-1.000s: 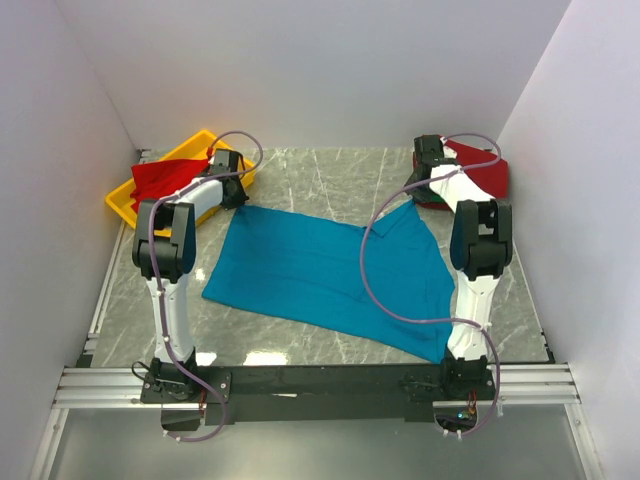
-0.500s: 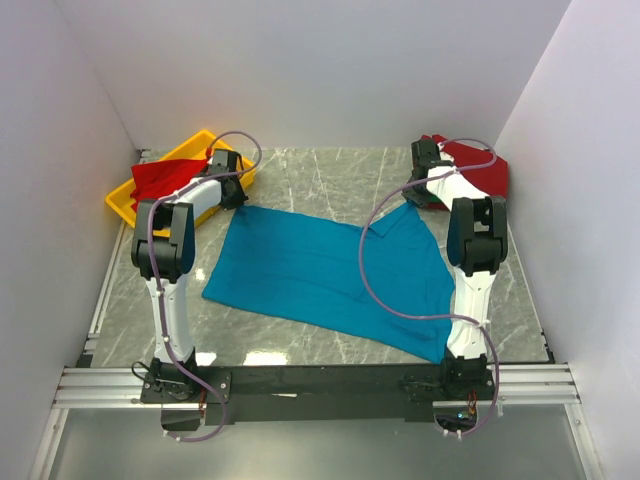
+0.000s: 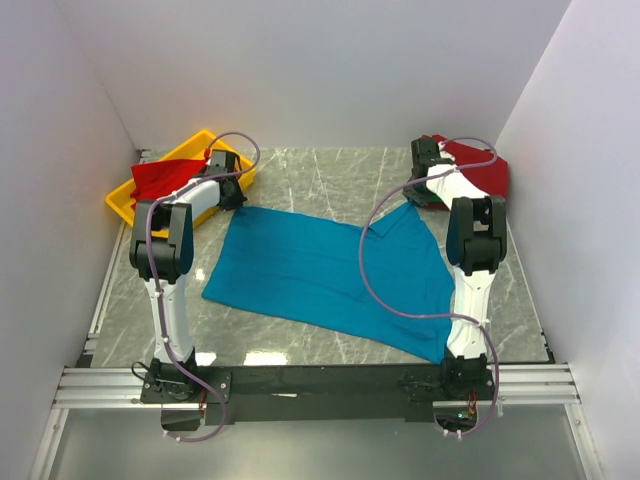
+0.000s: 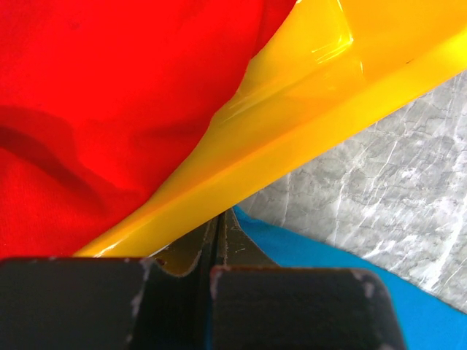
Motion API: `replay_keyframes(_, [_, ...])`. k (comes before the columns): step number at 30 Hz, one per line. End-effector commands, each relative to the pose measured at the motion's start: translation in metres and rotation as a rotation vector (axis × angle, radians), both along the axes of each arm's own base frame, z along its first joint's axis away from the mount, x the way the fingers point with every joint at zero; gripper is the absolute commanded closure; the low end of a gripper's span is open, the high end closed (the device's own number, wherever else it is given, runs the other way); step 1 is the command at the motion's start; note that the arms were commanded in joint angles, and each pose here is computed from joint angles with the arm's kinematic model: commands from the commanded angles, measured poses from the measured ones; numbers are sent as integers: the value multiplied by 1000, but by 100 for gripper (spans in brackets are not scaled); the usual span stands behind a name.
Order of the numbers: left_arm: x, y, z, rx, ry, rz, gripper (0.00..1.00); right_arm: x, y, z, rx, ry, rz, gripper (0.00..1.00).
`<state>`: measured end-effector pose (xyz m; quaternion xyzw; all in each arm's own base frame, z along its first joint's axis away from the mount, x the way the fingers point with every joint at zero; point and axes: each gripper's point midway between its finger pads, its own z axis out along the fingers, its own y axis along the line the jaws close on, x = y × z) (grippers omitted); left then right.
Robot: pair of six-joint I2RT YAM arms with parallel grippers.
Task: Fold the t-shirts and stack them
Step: Fold the tshirt
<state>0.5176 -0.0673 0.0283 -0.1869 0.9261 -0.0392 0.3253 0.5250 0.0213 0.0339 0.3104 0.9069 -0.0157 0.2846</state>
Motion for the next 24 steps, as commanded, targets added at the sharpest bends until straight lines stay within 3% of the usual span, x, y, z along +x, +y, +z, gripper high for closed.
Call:
replay_keyframes(1, [0, 1, 19, -11, -27, 0, 100, 7, -7, 6, -30, -3, -31, 71])
replay_keyframes(7, [1, 1, 22, -10, -36, -1, 100, 9, -7, 7, -24, -10, -24, 85])
replay_keyframes(17, [3, 0, 25, -13, -42, -12, 100, 8, -1, 6, -5, -8, 20, 100])
replay_keyframes(24, [7, 0, 37, -4, -68, -22, 100, 2, 5, 39, 18, -70, 66, 100])
